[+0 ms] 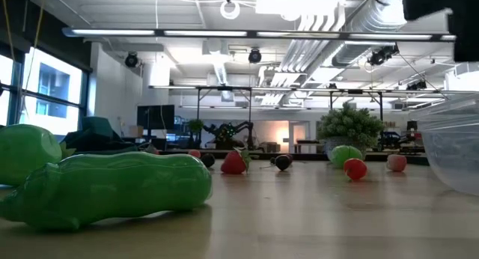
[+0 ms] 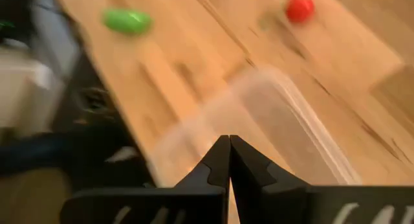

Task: Pick and placing Produce into tupperware
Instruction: Move the container to the center of the table

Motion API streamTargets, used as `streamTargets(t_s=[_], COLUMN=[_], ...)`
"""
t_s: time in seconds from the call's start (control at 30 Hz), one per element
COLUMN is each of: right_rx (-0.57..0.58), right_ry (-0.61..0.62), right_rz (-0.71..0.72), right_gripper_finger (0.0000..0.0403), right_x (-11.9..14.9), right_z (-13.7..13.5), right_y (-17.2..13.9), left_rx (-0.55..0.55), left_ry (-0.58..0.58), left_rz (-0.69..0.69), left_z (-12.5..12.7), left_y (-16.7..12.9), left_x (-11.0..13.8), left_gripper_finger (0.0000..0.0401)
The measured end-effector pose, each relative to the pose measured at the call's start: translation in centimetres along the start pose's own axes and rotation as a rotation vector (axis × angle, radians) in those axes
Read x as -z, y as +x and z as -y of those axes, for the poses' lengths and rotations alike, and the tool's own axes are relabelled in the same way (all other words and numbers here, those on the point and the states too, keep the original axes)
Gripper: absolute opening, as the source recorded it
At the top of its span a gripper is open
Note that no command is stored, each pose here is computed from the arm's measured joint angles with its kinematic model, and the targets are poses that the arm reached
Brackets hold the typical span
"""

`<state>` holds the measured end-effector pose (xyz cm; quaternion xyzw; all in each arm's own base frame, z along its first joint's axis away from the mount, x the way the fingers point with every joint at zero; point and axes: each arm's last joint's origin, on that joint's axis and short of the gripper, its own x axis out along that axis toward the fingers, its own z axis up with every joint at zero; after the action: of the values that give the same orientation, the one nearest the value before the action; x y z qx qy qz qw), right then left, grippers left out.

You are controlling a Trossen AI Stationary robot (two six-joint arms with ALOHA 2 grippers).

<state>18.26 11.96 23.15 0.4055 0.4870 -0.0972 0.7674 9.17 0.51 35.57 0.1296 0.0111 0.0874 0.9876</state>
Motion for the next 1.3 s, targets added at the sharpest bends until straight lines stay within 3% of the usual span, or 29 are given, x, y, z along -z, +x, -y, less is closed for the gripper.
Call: streamTargets(t_s=[0.27, 0.53, 0.83, 1.3], right_rx=[0.264, 0.368, 0.364, 0.261], right_ry=[-0.12, -0.363, -0.45, -0.467], right_rz=[-0.113, -0.189, -0.214, -0.083], right_gripper_finger=[0.0, 0.0, 0.0, 0.0], right_x=[1.1, -0.7, -3.2, -11.0], right_z=[-1.2, -3.5, -4.0, -2.1], right_y=[3.5, 7.0, 9.4, 9.7], left_rx=[0.005, 0.005, 0.005, 0.005], left_ry=[0.0, 0.0, 0.0, 0.0], left_rz=[-0.018, -0.019, -0.019, -0.019], left_z=[0.0, 0.1, 0.1, 0.1], left_y=[0.0, 0.0, 0.0, 0.0], left_x=[0.2, 0.2, 0.2, 0.2], left_gripper_finger=[0.0001, 0.0001, 0.0001, 0.0001])
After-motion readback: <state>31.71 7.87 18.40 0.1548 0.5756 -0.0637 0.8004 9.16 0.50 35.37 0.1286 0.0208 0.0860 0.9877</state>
